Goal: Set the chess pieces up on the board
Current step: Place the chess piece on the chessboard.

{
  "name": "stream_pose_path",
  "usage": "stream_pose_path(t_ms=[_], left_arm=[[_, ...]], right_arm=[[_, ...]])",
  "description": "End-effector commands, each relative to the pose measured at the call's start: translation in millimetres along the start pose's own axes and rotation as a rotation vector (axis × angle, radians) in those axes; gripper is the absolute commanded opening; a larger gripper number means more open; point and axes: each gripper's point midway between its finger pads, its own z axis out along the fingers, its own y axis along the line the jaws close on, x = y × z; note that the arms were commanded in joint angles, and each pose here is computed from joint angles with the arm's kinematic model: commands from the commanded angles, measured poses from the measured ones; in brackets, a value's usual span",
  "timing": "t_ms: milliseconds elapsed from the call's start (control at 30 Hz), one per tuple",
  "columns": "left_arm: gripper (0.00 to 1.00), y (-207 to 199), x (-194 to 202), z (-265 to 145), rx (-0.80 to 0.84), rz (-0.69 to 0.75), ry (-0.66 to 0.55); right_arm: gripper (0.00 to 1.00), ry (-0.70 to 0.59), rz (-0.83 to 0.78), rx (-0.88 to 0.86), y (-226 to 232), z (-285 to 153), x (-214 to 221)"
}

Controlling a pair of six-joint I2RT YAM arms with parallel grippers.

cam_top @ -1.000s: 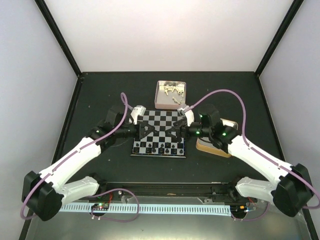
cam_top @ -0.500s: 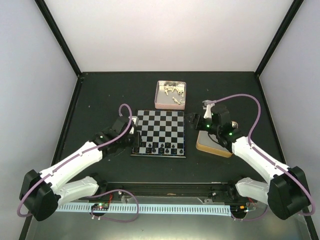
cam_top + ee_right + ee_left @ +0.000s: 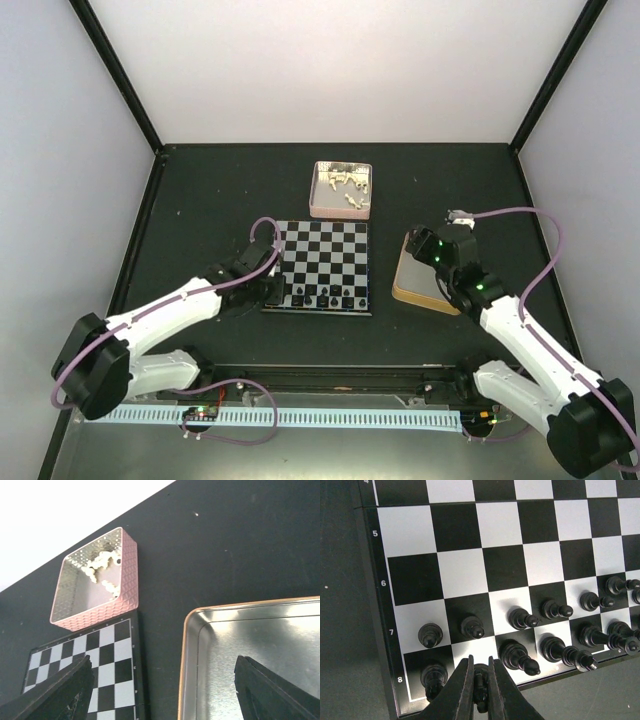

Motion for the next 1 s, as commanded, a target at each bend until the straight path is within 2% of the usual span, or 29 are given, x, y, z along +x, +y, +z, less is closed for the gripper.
stream_pose_path(t_ms=[0,733,967], left_arm=[[0.03,-4,2,6,0.007,-0.006,-0.005],[0.07,0,11,24,-0.018,0.020,0.001],[0.17,-1,12,22,-0.010,0.020,0.007]], right_arm=[[0.78,-0.033,0.011,0.087,-19,1,-2],[0.78,-0.009,0.006,0.083,-18,6,3],[0.78,-0.004,0.006,0.081,-17,5,4]])
